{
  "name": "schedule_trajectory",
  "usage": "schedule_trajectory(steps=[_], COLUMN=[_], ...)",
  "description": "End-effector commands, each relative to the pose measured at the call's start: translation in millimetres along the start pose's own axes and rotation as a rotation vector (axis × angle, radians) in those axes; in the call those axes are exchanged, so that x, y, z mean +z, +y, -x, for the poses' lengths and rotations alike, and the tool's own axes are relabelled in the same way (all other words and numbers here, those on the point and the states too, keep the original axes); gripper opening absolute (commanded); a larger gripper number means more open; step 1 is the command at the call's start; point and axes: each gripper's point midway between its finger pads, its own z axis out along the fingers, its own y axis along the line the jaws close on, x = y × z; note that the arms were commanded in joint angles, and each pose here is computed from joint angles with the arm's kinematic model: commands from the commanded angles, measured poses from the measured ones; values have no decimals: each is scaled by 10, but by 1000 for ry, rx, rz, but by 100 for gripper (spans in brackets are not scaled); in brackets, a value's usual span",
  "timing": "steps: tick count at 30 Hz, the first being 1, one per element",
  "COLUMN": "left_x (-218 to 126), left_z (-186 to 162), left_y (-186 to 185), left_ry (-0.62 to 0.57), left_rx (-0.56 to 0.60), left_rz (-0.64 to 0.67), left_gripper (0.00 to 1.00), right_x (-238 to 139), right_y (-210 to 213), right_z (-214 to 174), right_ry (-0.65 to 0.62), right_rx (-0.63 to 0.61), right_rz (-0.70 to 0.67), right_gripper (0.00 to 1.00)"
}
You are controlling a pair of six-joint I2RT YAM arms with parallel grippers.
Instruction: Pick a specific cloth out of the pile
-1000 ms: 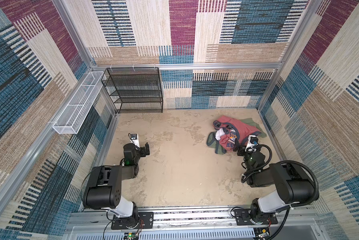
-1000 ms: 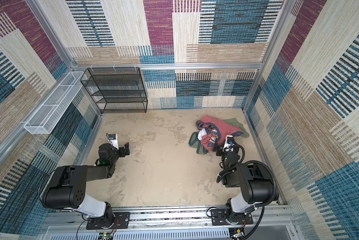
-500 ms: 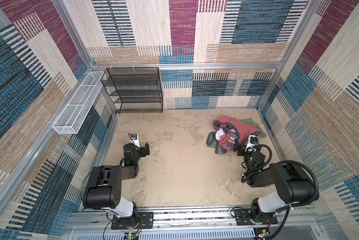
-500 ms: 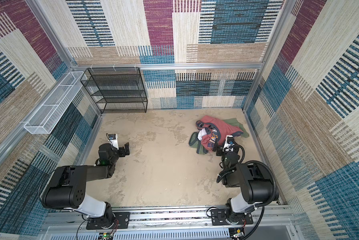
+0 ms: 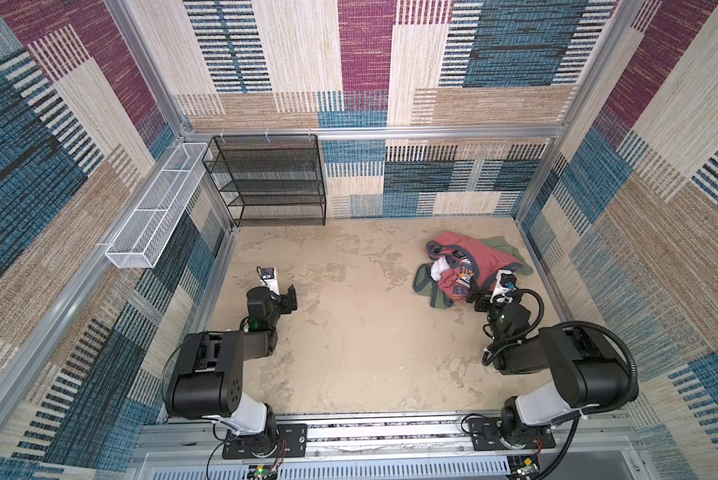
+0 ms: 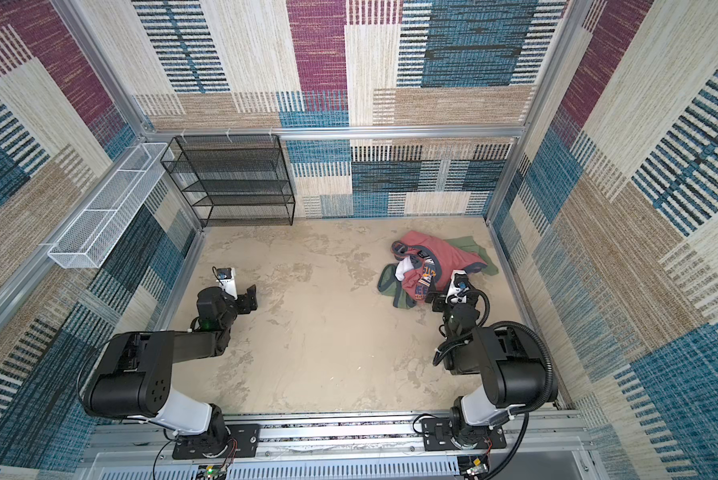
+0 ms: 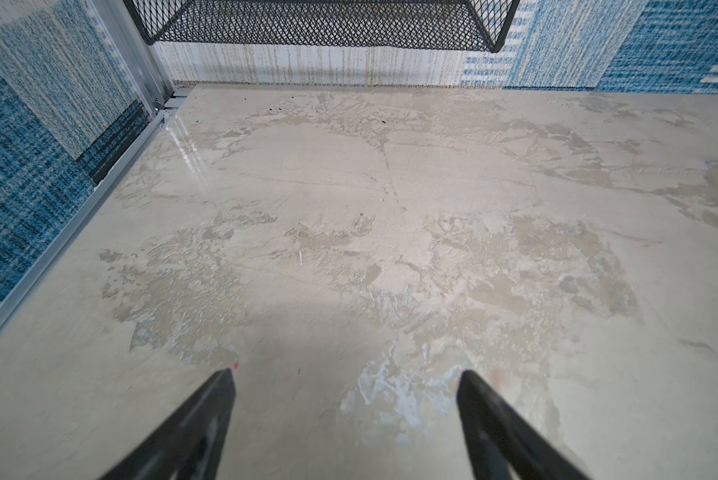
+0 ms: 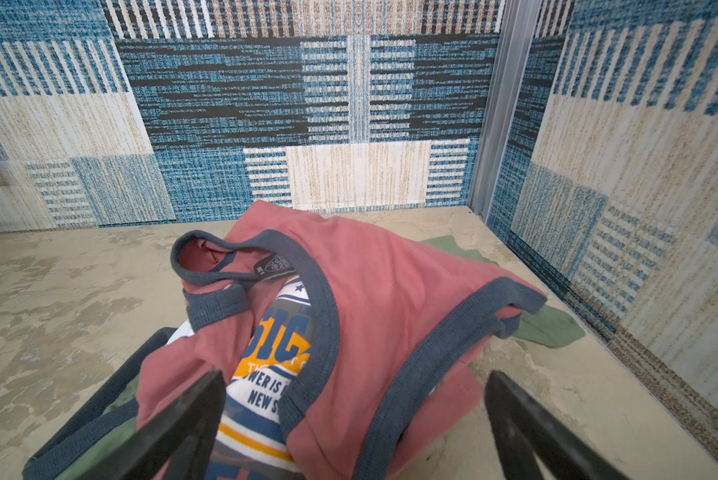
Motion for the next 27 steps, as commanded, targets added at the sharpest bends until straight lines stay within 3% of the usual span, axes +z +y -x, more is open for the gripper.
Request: schedule_trajectory(steps=[1,5,9,12,17,20,27], left_x=[-100,-303,-421,-496,-496,-470,-375], left_z=[212,364,509,637,710,710,727], left_y=[64,153,31,-160,-599,-793,-1001], left_ry=[6,-15,14,44,83,108,134], left_rx=[-13,-60,-131,-140,-230,-271,-290], left_rz=[38,100,69,30,-114,-186,-269], left_gripper=[69,64,60,59,57,57,57], right_x=[40,185,190,198,79,9,13], right_y=[-28,-70,355,755,1377,1665,1884], right_z=[232,467,696,724,548,338,-222], right_ry=[-19,72,100,187,307,395,585], right_rx=[12,72,-12,1,-5,11,21], right_rz=[-26,-101,-40,72,235,337,402], right_gripper=[95,81,77,73,61,48,48])
